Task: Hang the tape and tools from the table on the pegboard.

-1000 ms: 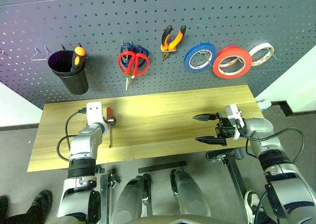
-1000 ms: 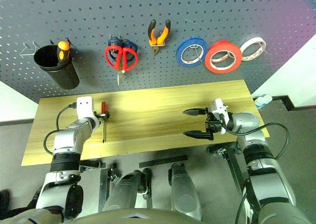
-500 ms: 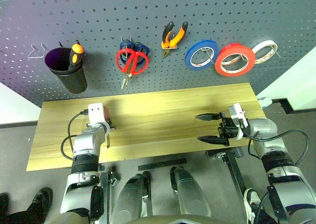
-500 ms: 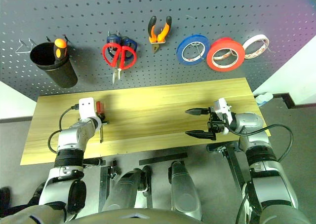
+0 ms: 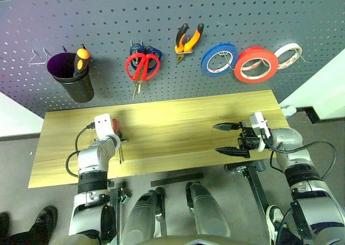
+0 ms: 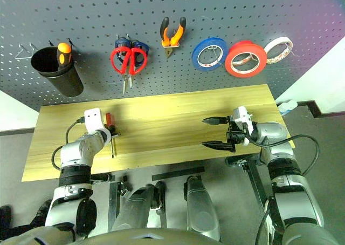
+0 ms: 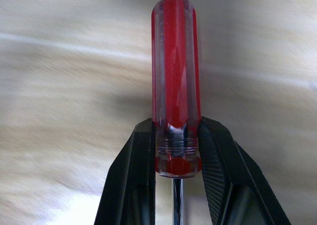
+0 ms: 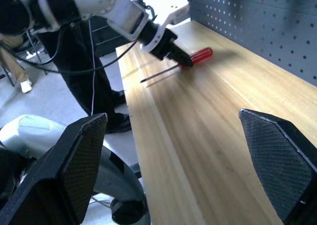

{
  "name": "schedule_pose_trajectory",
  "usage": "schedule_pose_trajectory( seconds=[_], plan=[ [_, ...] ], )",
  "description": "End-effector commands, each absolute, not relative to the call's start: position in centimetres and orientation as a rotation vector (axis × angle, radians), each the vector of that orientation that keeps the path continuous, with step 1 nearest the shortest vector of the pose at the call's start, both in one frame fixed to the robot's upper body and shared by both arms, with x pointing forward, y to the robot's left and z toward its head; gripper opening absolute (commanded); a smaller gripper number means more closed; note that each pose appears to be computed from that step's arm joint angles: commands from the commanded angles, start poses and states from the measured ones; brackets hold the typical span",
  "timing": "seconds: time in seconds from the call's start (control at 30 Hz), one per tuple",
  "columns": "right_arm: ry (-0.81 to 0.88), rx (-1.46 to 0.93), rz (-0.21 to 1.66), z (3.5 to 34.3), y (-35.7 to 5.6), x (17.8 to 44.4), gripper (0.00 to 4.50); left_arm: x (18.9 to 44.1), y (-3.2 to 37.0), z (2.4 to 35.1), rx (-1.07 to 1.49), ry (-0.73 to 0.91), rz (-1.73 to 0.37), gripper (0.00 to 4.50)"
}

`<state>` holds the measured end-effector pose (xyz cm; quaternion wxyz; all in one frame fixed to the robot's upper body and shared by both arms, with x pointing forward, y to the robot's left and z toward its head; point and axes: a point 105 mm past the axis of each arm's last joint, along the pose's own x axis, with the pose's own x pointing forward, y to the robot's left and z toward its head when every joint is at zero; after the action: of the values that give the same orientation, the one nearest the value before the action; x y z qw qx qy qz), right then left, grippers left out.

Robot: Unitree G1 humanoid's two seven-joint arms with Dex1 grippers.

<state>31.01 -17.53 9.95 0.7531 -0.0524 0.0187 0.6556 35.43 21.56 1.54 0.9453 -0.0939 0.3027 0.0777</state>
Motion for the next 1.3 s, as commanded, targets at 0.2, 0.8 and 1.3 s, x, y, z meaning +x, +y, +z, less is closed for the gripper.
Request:
schedule_pose_trajectory(
  seconds=[0.2, 0.8, 1.3],
  plan=[
    [-0.015, -0.091, 1.408, 11.0, -17.7, 31.8, 4.5, 31.5, 20.4, 3.5, -0.021, 0.549, 0.06, 0.86],
    [-0.123, 0.014, 1.396, 12.8, -17.7, 32.3, 4.5, 31.2, 19.9, 10.2, 0.531, 0.138, -0.094, 0.86],
    [-0.26, 0.2, 1.348, 15.5, -18.7, 33.0, 4.5, 29.5, 19.0, 15.5, 0.763, -0.224, -0.113, 0.86]
  ],
)
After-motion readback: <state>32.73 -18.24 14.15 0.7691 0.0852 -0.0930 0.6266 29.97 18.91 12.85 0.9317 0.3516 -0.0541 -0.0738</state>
